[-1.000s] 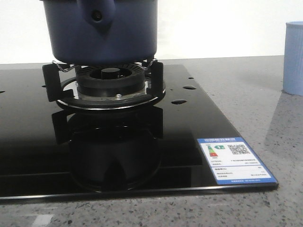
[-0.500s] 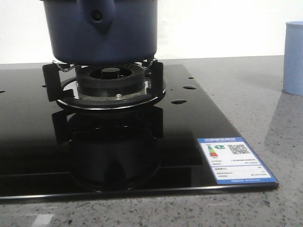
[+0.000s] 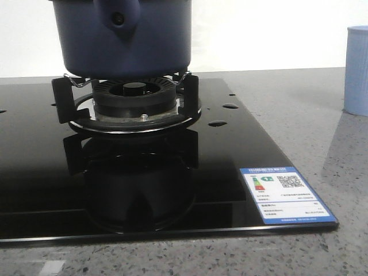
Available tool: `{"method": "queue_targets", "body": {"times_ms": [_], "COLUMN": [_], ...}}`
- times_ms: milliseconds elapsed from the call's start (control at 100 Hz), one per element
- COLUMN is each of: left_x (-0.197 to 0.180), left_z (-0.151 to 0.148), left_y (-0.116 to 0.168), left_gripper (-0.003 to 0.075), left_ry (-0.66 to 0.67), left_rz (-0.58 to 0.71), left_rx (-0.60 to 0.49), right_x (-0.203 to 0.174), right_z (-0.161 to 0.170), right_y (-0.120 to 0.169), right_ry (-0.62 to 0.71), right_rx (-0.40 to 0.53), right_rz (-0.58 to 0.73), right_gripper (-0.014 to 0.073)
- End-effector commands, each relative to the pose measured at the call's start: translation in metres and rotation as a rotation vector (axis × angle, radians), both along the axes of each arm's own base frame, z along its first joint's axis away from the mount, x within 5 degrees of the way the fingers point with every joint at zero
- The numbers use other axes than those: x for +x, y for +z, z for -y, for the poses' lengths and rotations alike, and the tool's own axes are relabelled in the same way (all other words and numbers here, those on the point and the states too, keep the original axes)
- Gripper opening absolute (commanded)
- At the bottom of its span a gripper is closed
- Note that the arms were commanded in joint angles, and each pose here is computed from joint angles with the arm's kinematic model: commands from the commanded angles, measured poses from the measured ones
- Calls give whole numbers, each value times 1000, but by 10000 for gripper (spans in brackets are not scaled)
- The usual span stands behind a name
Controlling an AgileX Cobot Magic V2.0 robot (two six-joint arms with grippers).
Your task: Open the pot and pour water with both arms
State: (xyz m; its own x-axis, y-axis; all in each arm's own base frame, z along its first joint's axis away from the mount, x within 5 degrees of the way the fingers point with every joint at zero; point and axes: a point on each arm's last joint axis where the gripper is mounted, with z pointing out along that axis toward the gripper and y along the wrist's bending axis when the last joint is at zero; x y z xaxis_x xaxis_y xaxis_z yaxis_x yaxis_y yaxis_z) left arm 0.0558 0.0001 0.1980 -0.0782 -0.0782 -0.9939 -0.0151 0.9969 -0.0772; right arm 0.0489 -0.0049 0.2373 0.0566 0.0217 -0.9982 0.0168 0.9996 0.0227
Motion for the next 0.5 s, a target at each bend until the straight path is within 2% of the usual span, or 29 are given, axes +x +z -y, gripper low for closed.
{"method": "queue_targets", "body": {"times_ms": [0, 20, 50, 140, 360, 490], "left_x": [-1, -1, -1, -1, -1, -1], "left_z": [0, 0, 0, 0, 0, 0], "left_y": [4, 4, 4, 4, 4, 4], "left_gripper": [-20, -20, -20, -20, -20, -20], "left_ry": [5, 5, 5, 5, 5, 5], "left_rz": [85, 85, 85, 85, 85, 85], "left_rx": [-9, -9, -9, -9, -9, -9], "right_x": [-1, -1, 0, 1, 7, 7], "right_z": [-2, -3, -4, -7, -5, -2], "right_y": [2, -1, -6, -14, -43, -43], "right_ry": [23, 31, 39, 72, 15, -31], "right_rx": [61, 73, 17, -46, 28, 26], "right_rz": [-46, -71, -106, -97, -75, -64], "right_gripper": [-59, -59, -59, -59, -59, -59]}}
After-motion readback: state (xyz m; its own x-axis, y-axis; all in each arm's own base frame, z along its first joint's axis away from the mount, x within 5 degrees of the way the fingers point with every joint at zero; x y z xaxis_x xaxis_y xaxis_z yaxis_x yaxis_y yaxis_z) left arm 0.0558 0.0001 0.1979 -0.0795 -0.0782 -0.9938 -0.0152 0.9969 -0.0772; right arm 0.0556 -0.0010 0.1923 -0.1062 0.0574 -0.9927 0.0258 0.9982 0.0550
